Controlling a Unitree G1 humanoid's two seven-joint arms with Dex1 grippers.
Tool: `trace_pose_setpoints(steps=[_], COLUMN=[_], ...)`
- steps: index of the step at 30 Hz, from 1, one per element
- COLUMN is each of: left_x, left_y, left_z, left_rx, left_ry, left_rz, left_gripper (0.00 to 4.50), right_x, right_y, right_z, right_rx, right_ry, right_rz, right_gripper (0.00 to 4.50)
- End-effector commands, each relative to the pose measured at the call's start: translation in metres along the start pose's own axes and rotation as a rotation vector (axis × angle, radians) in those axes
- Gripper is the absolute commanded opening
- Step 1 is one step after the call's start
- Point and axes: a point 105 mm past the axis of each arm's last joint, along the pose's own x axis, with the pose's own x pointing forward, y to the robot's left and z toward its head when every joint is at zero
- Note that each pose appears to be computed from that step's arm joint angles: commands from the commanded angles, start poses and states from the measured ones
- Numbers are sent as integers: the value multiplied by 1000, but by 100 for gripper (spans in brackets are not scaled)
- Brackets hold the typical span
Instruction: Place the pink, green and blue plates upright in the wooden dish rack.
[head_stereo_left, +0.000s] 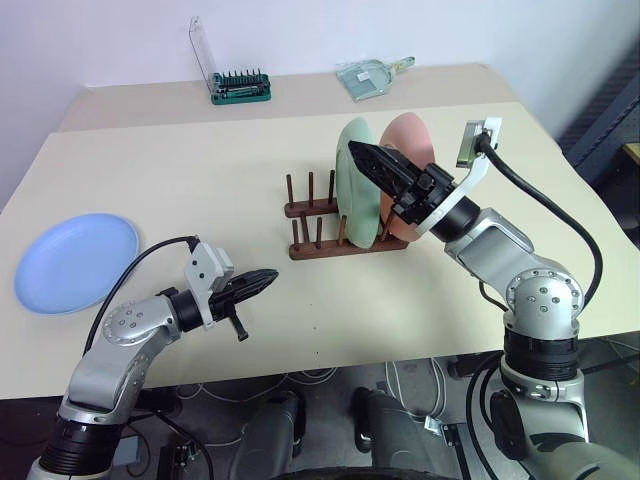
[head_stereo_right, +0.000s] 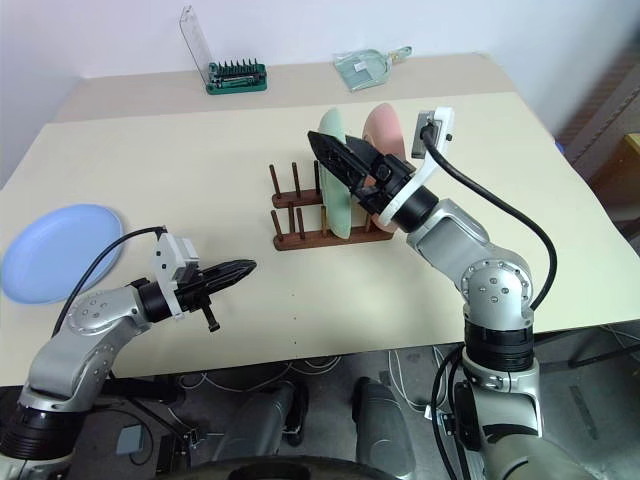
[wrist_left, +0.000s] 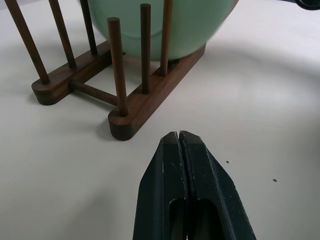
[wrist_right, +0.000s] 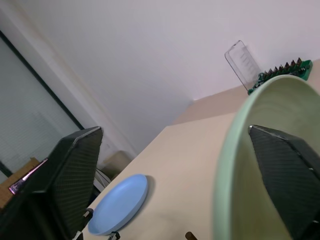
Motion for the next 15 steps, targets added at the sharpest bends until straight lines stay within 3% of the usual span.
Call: trace_pose_setpoints(steps=[1,6,12,15], left_x=[-1,-2,-15,-31], left_y=[-1,1,15,38], left_z=[8,9,17,19], left_rx=[25,27,19,-16], left_ry=[-23,-24,-50,-58], left_rz=[0,4,91,254], left_gripper=[0,0,0,85], right_x=[3,6,8,14], right_y=[19,29,35,48], right_z=[20,34,64,57], right_rx=[-97,-274,-674,-787], right_ry=[-49,-49,-42,30], right_rz=[64,89,113,238], right_gripper=[447,447,447,450])
